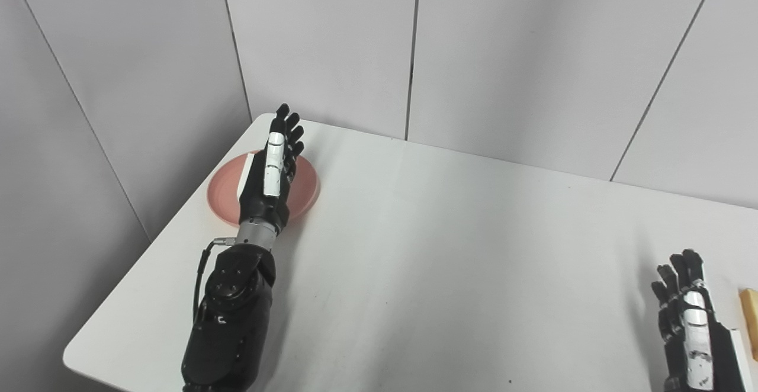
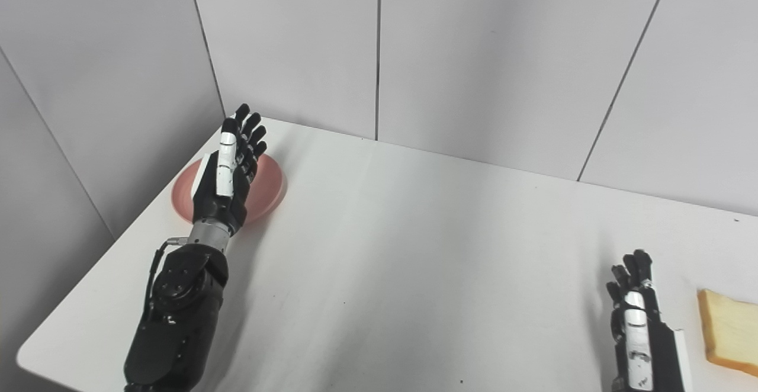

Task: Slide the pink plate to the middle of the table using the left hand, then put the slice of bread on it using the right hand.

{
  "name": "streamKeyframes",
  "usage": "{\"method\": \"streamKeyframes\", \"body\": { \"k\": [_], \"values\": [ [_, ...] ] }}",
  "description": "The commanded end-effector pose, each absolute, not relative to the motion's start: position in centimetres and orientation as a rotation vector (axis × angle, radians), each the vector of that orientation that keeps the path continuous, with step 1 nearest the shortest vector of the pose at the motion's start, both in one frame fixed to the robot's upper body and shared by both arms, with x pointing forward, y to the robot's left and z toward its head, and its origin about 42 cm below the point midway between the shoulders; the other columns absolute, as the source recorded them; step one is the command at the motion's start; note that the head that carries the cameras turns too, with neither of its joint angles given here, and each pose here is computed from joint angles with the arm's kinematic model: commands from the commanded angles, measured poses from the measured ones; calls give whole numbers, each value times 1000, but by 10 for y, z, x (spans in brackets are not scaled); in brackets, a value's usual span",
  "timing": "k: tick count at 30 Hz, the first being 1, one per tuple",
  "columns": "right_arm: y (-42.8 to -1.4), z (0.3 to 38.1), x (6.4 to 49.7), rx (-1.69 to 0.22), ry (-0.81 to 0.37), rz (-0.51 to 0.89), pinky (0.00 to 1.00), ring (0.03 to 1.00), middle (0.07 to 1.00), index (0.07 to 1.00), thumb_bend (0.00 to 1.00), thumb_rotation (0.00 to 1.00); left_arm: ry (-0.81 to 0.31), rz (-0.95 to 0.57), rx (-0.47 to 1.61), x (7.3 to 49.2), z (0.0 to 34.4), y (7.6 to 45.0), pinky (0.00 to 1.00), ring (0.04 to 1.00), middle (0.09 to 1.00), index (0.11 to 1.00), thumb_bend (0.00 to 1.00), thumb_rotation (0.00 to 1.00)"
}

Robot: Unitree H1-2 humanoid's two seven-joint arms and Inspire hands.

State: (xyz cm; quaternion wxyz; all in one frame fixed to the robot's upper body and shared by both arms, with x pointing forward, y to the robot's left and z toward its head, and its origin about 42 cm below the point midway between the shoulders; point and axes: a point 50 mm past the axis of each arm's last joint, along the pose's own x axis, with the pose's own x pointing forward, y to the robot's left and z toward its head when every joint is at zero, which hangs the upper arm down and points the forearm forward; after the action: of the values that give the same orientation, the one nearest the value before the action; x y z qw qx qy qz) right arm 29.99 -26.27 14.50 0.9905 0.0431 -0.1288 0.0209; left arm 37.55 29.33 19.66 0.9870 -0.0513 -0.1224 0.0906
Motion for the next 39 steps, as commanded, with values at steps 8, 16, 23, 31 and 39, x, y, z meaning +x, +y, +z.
{"method": "streamKeyframes", "body": {
  "k": [8,16,23,31,39],
  "values": [
    [-263,158,306,94,-343,52,1000,989,994,997,529,891,-351,285,-45,380,210,327,920,908,912,912,669,1000],
    [-267,157,306,97,-341,54,1000,987,994,994,547,883,-347,398,15,377,205,352,884,863,854,875,672,1000],
    [-271,157,304,82,-338,56,1000,987,994,995,540,909,-369,459,27,374,203,365,876,845,836,848,701,1000],
    [-273,157,303,98,-335,59,1000,993,998,996,542,901,-386,536,74,369,199,386,932,880,851,851,728,1000],
    [-274,157,303,89,-328,55,1000,988,992,994,572,898,-347,586,100,365,191,400,977,889,854,854,717,1000]
  ]
}}
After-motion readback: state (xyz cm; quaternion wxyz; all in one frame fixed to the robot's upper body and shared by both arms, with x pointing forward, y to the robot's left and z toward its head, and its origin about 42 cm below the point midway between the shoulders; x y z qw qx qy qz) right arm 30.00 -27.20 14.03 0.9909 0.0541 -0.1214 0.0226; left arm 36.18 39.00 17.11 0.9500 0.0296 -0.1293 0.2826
